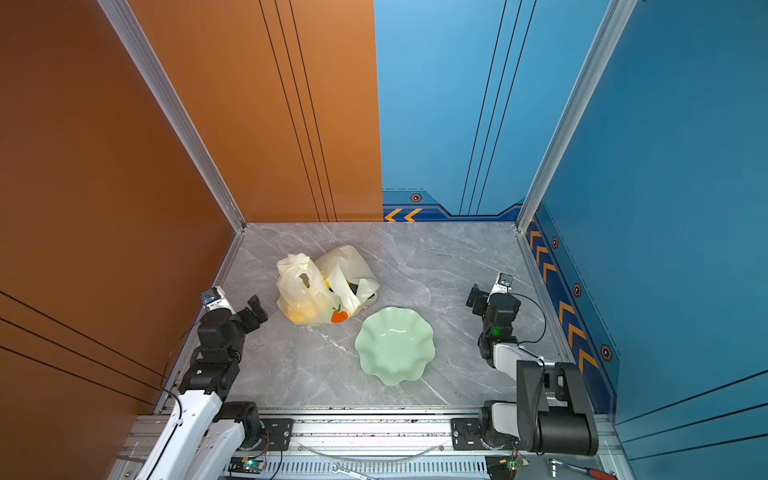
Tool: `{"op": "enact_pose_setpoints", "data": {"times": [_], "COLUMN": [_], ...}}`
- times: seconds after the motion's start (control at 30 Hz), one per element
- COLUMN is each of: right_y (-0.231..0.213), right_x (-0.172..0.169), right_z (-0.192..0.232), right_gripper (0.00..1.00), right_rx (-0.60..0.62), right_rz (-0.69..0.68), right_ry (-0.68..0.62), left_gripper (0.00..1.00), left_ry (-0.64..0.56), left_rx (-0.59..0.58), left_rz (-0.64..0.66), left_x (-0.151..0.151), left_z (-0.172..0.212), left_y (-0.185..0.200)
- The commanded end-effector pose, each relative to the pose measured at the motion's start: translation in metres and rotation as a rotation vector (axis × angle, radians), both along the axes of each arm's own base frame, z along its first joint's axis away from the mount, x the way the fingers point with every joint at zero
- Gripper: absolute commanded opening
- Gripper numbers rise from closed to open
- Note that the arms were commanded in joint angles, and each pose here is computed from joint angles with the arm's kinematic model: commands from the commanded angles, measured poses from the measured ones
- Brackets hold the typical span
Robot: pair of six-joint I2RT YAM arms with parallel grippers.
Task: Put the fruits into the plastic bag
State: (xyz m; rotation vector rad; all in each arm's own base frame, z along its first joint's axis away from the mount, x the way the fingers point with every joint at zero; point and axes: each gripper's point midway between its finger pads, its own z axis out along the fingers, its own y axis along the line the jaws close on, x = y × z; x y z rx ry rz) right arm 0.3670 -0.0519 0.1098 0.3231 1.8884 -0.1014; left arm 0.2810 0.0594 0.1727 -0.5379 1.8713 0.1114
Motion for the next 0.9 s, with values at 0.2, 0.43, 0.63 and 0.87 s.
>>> {"op": "enact_pose_setpoints", "data": {"times": [0.2,0.43,0.63,0.87], "right_y": [0.013,0.026,0.033,0.032], "right_x": [0.017,0.021,0.023,0.023], "right_z": [0.0,-0.004,-0.013,-0.014], "right_gripper": [1.0,1.0,1.0,1.0], "right_rx": [0.015,0.008,0.0,-0.003], "right_rz": [0.081,0.154,0.188,0.181], "right_ry": [-0.042,-0.048,-0.058,-0.044], "left_gripper": [0.98,0.98,0.98,0.98], "left_ry": [-0.003,0.053,0.039,0.048], "left_rx": [0.115,0.18,0.197,0.229], "left_rz": [-0.033,-0.119,-0.146,-0.183], "left_x": [0.037,0.067,0.078,0.083], "left_z": [-0.016,-0.038,-0.047,-0.056], "left_y": [-0.003,-0.017,-0.022,-0.025]}}
